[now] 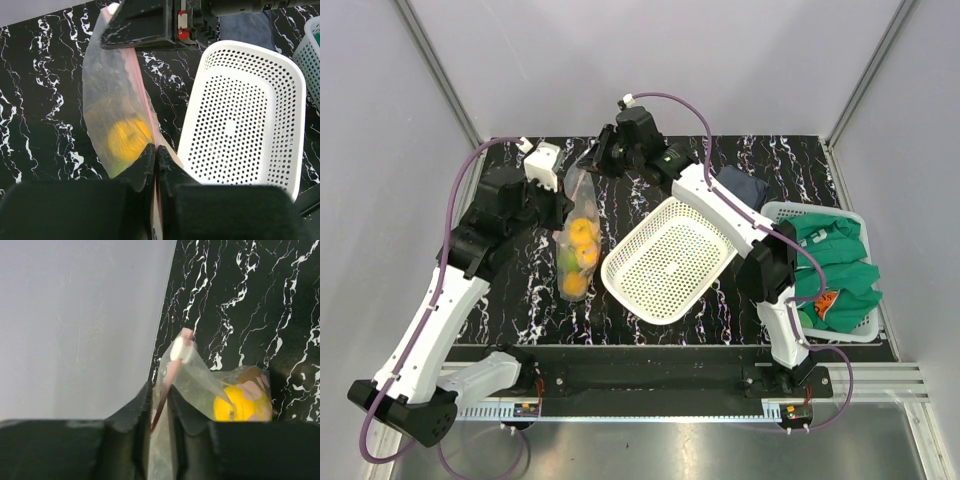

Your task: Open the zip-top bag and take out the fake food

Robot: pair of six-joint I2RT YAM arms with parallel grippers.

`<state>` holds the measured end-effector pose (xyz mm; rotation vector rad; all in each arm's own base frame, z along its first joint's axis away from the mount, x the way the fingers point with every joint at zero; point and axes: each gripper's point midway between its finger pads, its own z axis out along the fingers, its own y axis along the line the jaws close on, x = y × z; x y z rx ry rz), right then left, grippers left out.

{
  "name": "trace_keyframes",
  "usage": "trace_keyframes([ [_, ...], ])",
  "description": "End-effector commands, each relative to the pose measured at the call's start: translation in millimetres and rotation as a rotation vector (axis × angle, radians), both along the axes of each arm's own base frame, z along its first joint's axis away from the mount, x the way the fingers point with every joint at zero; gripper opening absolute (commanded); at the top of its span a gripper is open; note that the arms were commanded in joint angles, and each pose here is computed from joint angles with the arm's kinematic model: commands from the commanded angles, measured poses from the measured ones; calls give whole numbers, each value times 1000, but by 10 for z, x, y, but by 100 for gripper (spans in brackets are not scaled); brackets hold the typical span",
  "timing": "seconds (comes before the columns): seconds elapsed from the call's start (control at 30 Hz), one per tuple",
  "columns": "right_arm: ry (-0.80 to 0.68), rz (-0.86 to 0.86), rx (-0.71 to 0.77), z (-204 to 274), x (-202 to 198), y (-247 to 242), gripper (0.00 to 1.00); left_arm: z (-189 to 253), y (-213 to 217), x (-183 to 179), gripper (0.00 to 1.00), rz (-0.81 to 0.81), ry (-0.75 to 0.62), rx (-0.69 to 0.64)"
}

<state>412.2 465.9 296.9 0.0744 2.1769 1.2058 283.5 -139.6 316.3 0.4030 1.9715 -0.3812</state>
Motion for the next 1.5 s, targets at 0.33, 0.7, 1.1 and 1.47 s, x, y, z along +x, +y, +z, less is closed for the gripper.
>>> trace_keyframes([
  [0.33,-28,-110,58,598,-287,-98,6,211,-102,387,73,52,-9,-9],
  [0.7,13,-123,96,657,-358,-89,17,107,139,598,22,209,-12,75],
  [1.1,-553,145,-146,1013,-179,-742,94,73,20,533,0,17,31,-32],
  [1.47,-1082,710,-13,713,-532,-1445,100,294,-447,162,0,-438,10,-229],
])
